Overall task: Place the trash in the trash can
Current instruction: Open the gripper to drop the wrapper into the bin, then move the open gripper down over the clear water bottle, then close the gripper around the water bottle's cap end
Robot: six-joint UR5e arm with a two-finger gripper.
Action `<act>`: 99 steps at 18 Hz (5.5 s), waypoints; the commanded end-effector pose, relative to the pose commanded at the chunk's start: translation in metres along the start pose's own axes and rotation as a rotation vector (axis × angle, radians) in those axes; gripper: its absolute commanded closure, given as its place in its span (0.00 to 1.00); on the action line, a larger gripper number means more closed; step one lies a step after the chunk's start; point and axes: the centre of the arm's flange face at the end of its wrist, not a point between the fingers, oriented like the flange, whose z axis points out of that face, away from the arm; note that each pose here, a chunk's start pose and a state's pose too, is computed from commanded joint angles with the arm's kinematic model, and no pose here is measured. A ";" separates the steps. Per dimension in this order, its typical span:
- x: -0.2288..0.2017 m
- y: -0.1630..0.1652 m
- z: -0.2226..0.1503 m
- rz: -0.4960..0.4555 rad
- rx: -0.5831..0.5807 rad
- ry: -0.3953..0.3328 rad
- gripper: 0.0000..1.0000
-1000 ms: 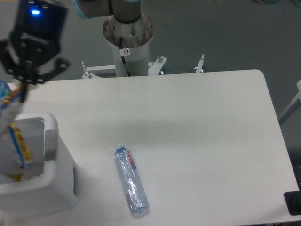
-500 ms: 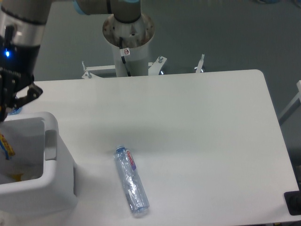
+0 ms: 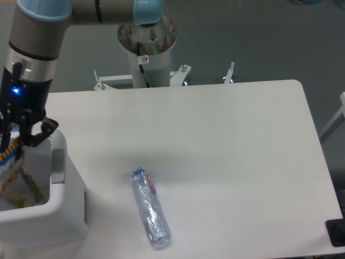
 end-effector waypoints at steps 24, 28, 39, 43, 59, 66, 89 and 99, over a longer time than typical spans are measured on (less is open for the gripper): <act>-0.293 0.040 0.042 -0.394 -0.110 -0.258 0.00; -0.327 0.054 0.089 -0.426 -0.171 -0.244 0.00; -0.329 0.065 0.196 -0.371 -0.312 -0.290 0.00; -0.319 0.069 0.216 -0.366 -0.331 -0.284 0.00; -0.304 0.080 0.260 -0.336 -0.366 -0.271 0.00; -0.309 0.089 0.272 -0.332 -0.388 -0.299 0.00; -0.306 0.089 0.272 -0.304 -0.402 -0.367 0.38; -0.301 0.057 0.224 -0.281 -0.321 -0.384 0.38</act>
